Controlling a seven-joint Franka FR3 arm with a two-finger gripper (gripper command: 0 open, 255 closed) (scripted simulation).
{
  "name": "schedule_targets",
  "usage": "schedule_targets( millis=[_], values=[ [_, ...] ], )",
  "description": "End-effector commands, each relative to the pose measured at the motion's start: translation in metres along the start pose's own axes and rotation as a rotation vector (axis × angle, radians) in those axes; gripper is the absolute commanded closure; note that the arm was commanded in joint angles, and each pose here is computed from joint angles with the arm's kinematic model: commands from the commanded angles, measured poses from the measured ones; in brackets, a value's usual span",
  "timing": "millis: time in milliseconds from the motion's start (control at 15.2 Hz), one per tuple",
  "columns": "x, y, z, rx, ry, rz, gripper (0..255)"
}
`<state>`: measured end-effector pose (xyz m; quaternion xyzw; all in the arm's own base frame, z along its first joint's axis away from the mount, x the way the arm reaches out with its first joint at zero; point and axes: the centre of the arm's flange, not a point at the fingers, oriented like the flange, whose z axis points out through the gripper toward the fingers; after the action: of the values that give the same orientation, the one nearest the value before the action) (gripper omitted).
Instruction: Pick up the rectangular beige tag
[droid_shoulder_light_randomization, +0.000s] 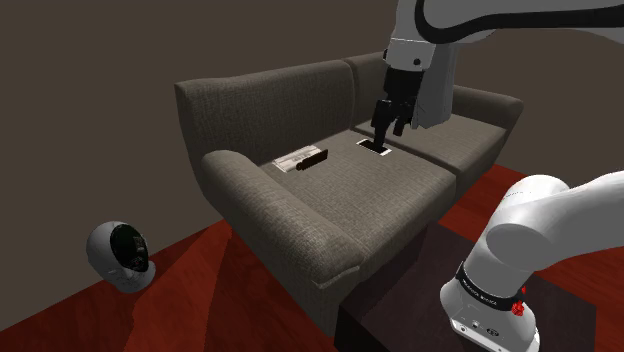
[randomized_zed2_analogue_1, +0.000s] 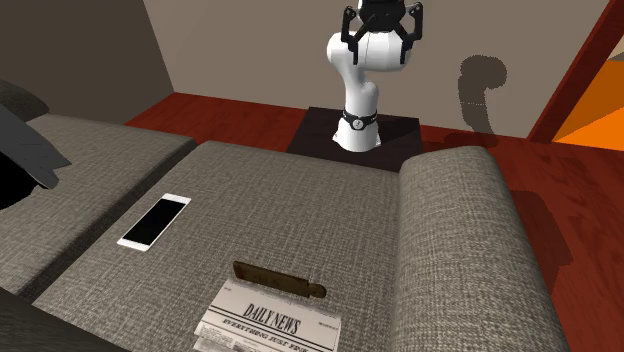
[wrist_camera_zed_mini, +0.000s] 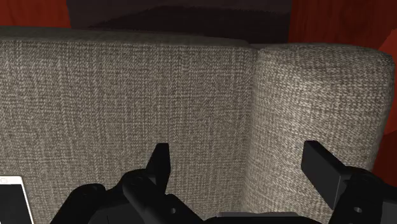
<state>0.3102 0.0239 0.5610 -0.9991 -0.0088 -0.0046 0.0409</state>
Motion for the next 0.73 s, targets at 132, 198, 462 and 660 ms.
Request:
schedule_targets(
  millis=[132,198,462,660],
  values=[
    [0.007,0.022,0.011,-0.003,-0.001,-0.077,0],
    [0.012,0.033,0.017,-0.005,-0.002,-0.116,0],
    [0.033,0.075,0.039,-0.011,-0.004,-0.270,0],
    [0.053,0.104,0.056,-0.016,-0.005,-0.385,0]
  ],
)
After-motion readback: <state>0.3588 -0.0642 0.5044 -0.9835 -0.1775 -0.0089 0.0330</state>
